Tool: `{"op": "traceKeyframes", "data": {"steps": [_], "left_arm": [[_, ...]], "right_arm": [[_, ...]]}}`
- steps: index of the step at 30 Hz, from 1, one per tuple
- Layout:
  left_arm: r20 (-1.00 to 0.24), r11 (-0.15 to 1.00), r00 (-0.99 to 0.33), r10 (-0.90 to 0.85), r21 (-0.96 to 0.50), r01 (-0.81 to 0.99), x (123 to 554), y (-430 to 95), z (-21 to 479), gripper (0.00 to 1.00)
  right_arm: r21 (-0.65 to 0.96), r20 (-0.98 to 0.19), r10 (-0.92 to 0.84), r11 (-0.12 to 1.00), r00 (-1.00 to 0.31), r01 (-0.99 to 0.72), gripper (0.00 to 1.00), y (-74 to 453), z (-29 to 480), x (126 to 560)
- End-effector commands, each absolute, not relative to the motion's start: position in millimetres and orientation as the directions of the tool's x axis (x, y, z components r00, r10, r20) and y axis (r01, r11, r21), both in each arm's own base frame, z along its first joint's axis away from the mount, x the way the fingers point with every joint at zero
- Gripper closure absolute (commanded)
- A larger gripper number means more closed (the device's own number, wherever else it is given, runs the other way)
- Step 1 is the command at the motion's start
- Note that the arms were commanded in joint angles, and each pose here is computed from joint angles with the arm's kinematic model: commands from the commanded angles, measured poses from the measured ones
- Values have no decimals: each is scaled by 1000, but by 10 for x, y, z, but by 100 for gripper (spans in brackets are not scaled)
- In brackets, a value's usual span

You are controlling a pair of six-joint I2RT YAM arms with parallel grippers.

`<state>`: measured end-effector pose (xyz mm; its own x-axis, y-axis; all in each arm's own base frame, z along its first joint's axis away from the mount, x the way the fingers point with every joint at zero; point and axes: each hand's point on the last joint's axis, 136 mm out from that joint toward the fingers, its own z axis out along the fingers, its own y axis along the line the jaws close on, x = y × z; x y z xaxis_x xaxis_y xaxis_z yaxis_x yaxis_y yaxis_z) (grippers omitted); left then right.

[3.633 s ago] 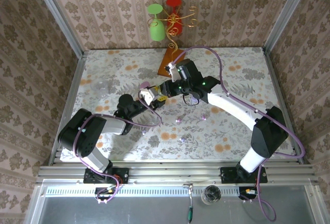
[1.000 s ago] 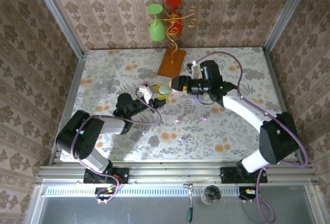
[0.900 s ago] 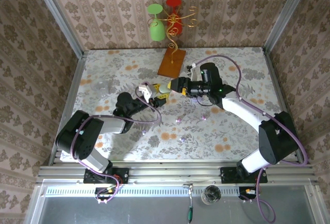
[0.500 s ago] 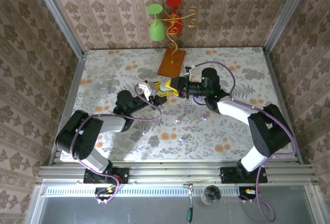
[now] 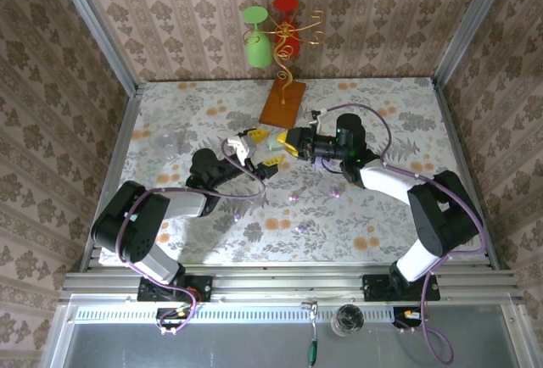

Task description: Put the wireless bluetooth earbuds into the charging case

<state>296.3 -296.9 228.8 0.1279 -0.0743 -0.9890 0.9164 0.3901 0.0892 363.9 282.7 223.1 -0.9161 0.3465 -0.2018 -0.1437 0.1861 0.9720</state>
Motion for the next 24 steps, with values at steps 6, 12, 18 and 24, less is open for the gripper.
{"op": "traceKeyframes", "data": {"steps": [6, 12, 18, 24], "left_arm": [[-988, 412, 151, 43, 155, 898, 2946, -2858, 2159, 1], [-984, 369, 124, 129, 164, 915, 2907, -2919, 1996, 0], [-985, 333, 125, 122, 159, 929, 2866, -2967, 2002, 0], [-987, 341, 119, 110, 150, 928, 2885, -2966, 2033, 0]], "right_arm": [[880, -277, 546, 474, -791, 20, 91, 1934, 1519, 3905], [812, -254, 687, 534, -681, 236, 92, 1208, 999, 3837], [732, -255, 767, 551, -589, 401, 93, 654, 554, 3604], [660, -296, 761, 600, -577, 452, 87, 483, 335, 3479]]}}
